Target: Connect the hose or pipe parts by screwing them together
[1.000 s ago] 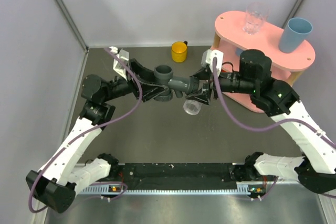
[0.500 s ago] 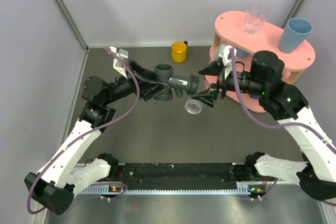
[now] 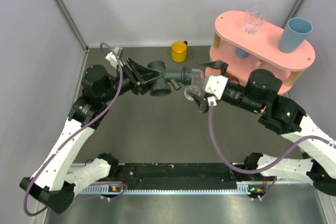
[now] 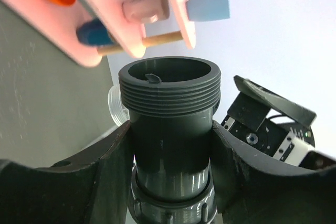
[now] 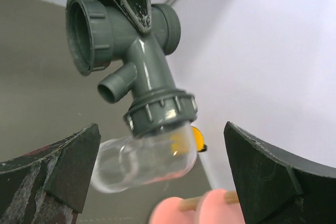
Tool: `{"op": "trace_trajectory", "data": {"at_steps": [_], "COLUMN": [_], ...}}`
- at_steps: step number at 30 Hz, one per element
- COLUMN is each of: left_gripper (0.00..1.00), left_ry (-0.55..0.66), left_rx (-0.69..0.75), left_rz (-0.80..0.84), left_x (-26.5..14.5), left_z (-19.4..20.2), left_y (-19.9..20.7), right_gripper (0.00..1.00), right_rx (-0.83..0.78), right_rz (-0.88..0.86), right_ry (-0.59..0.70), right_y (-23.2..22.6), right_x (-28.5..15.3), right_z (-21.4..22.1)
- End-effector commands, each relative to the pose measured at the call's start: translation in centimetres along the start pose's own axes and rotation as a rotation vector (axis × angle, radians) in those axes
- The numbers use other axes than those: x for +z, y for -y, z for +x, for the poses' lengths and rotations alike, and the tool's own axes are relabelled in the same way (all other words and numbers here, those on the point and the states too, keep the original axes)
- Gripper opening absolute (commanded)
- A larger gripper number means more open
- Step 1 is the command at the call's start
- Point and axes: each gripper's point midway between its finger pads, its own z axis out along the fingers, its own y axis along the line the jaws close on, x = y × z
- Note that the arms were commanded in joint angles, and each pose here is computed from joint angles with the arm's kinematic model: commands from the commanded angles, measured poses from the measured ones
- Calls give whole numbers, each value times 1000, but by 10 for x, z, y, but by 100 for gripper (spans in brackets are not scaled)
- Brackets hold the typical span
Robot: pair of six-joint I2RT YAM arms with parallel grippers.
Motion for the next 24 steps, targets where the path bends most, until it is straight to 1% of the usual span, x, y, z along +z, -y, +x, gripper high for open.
{"op": "trace_trajectory", "data": {"at_steps": [1,5,7,9,14,19,24], "left_gripper": [0,0,0,0,0,0,0], "left_ry": [-57,-93,-127,-136,-156,-174,-204], "left_rx": [-207,-254,-283,-286,-270,-252,-227], "left_rz": [-18,-13,-14,-15,-34,-39,-58], "left_x": [-1,-3,-3,-4,-4,-4,-3], "left_z": [7,12,17,18,19,20,22], "left_y": [8,16,16,17,15,12,12], "right_gripper": [99,98,95,91,86,86,85], "right_rx": [-211,-268,-285,-288,-279,-263,-265], "right_rz": [70,41,29,14,-56,-99,-152], "right_ry": [-57,-75,-72,-72,-85,-127,-123], "right_y": [16,7,5,2,-12,-24,-33], "right_x": [13,23,25,26,27,16,15], "right_z": [-1,4,3,4,11,25,25]}}
